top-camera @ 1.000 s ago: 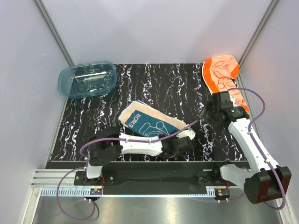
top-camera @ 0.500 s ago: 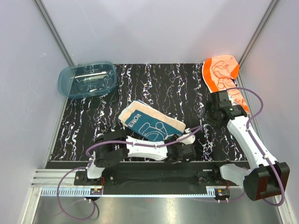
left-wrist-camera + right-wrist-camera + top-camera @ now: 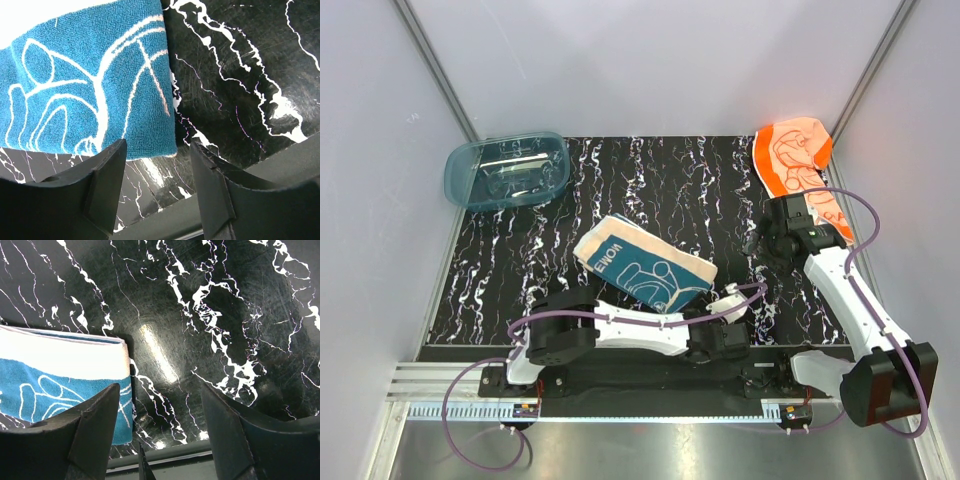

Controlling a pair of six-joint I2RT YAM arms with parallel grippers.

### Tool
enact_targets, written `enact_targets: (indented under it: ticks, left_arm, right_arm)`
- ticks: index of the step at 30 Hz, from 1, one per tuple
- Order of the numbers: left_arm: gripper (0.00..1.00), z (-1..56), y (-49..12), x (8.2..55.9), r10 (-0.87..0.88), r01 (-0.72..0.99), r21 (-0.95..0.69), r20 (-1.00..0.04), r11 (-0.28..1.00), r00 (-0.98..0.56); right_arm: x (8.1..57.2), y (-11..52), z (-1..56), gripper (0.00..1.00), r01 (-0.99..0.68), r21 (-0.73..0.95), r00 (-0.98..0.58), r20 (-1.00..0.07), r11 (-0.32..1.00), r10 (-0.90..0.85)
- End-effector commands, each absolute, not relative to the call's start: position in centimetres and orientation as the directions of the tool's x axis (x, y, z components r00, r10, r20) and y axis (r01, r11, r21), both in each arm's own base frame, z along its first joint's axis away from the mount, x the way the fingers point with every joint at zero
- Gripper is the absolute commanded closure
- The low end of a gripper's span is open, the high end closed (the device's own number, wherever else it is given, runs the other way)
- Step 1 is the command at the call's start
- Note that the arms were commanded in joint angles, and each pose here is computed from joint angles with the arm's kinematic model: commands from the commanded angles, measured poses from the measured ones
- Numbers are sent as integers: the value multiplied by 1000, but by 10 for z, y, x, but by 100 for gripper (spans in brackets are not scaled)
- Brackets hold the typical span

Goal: Roll the towels
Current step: Roll the towel

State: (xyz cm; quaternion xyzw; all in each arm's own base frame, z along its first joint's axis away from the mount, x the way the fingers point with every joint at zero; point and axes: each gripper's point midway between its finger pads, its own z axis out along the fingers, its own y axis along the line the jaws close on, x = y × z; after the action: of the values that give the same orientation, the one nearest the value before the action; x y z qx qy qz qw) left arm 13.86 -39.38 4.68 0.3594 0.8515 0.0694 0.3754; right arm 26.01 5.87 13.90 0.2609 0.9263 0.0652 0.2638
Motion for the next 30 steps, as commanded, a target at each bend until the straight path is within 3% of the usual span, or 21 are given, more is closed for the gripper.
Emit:
enact_targets:
  ticks: [1, 14, 17, 23, 30]
  left_arm:
    - [43, 48, -398, 143, 636, 535, 376, -613, 757, -468]
    - [53, 10, -392, 140, 624, 572, 306, -586, 761, -517]
    - [63, 7, -393, 137, 616, 583, 281, -590, 762, -521]
    - [100, 13, -395, 134, 595, 610, 214, -602, 763, -533]
    - [100, 61, -404, 135, 462, 664, -113, -632, 739, -622]
  right_arm:
    - [265, 60, 141, 27, 444, 280, -716, -461, 851, 525]
    - [262, 59, 138, 27, 450, 272, -717, -458, 851, 526]
    - [262, 58, 139, 28, 453, 273, -712, -462, 849, 529]
    - [265, 62, 141, 28, 446, 292, -712, -456, 846, 533]
    - [277, 128, 170, 32, 156, 558, -804, -407, 815, 433]
